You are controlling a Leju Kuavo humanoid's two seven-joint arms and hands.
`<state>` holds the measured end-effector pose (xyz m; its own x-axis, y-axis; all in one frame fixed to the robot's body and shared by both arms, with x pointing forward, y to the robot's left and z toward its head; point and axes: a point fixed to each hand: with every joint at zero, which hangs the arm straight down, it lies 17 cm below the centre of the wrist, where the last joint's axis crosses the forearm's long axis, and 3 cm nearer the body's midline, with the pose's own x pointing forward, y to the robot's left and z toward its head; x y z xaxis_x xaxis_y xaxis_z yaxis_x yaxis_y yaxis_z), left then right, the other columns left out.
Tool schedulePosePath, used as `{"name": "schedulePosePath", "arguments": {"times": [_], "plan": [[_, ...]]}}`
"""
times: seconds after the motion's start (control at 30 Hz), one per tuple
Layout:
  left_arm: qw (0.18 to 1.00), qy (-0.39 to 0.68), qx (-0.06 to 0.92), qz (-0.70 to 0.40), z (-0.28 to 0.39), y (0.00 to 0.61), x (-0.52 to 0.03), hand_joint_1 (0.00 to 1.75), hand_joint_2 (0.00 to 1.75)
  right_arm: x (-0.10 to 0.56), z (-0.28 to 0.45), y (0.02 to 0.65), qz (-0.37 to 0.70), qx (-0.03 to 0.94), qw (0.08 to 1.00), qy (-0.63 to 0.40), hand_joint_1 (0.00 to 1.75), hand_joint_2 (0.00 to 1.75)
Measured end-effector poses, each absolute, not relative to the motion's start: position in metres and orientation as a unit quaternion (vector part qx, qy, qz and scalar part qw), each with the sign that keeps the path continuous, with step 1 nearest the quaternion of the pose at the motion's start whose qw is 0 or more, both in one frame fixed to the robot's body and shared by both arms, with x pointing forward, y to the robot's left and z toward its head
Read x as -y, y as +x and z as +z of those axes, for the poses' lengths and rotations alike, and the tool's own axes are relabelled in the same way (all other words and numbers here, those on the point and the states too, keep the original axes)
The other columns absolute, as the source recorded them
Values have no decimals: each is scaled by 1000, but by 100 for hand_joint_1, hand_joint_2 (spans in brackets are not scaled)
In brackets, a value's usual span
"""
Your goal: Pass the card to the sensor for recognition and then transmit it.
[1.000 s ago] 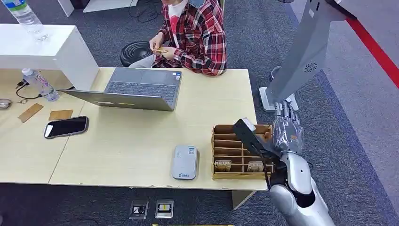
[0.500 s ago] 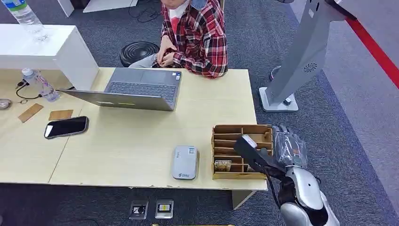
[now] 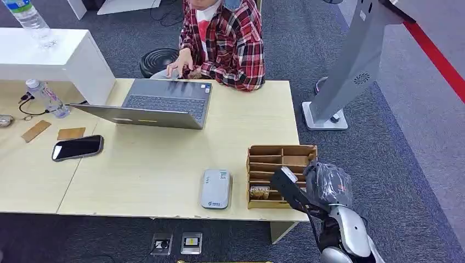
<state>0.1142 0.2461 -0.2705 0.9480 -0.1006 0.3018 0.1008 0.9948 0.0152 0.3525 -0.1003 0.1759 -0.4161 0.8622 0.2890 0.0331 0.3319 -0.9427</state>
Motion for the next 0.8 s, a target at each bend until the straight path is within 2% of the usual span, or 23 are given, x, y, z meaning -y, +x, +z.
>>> {"name": "schedulePosePath", "arguments": {"times": [0.17, 0.23, 0.3, 0.33, 0.37, 0.43, 0.57, 0.67, 0.7, 0.73, 0.77, 0.8], "plan": [[987, 0, 153, -51, -270, 114, -246, 0, 0, 95, 164, 349, 490, 689, 433, -312, 157, 175], [987, 0, 153, -51, -270, 114, -246, 0, 0, 93, 161, 348, 492, 688, 434, -310, 157, 175], [987, 0, 153, -51, -270, 115, -246, 0, 0, 90, 157, 346, 496, 686, 435, -306, 140, 175], [987, 0, 153, -51, -270, 115, -246, 0, 0, 89, 154, 346, 498, 685, 435, -305, 141, 175], [987, 0, 153, -52, -270, 115, -246, 0, 0, 88, 153, 345, 500, 684, 436, -303, 124, 175], [987, 0, 153, -52, -270, 115, -247, 0, 0, 87, 150, 345, 502, 682, 438, -302, 124, 175], [987, 1, 153, -52, -270, 115, -247, 0, 0, 83, 142, 342, 510, 678, 438, -297, 93, 175], [987, 1, 153, -52, -270, 115, -247, 0, 0, 81, 137, 340, 516, 674, 438, -297, 93, 175], [987, 1, 153, -52, -270, 115, -247, 0, 0, 81, 136, 340, 518, 672, 438, -297, 84, 175], [987, 1, 153, -52, -270, 115, -247, 0, 0, 81, 135, 340, 519, 671, 438, -298, 93, 175], [987, 1, 153, -52, -270, 115, -247, 0, 0, 81, 135, 340, 519, 670, 438, -298, 89, 175], [987, 1, 153, -52, -270, 115, -247, 0, 0, 82, 134, 340, 520, 670, 439, -299, 101, 175]]}}
